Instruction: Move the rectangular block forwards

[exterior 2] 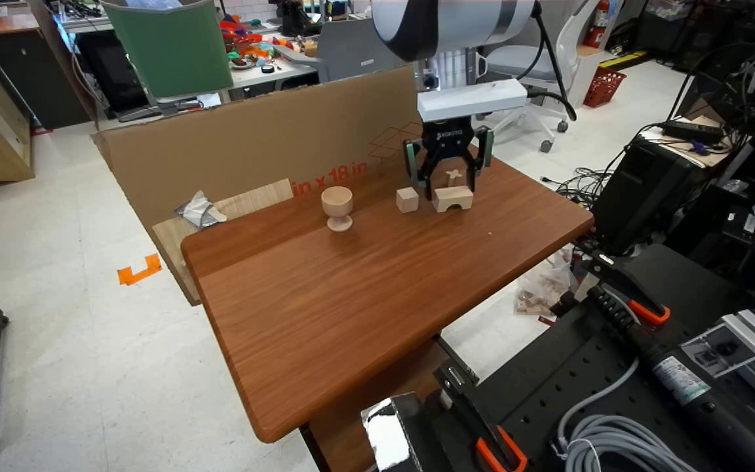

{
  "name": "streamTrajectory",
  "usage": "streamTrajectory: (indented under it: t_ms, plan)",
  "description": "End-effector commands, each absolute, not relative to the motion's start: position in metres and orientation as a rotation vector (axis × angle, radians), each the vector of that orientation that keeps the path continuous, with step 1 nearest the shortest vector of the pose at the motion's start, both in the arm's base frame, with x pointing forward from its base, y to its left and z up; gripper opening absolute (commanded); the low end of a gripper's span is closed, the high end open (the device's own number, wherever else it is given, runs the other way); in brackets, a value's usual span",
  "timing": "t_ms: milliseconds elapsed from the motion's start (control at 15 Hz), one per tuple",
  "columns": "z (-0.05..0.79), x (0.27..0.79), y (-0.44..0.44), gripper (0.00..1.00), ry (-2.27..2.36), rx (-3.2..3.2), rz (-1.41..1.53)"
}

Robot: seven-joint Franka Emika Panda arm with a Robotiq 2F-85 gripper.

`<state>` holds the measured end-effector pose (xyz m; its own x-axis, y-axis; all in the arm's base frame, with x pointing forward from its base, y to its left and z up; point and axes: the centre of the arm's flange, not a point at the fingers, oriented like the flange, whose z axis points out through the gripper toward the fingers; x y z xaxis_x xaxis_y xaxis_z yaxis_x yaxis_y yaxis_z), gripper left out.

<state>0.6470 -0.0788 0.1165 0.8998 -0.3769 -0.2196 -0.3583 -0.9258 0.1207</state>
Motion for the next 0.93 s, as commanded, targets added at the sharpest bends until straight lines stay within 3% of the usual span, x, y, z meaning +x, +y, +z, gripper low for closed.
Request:
streamTrajectory:
  t_ms: [0,67,333,867]
  plan:
    - [0.113,0.659,-0.08,0.49,-0.576,2.95,-0.383]
    - [0.114,0.66,-0.081,0.43,-0.577,2.949,-0.382]
    - [0.118,0.657,-0.08,0.43,-0.559,2.95,-0.383]
    - [0.151,0.59,-0.02,0.43,-0.227,2.992,-0.439]
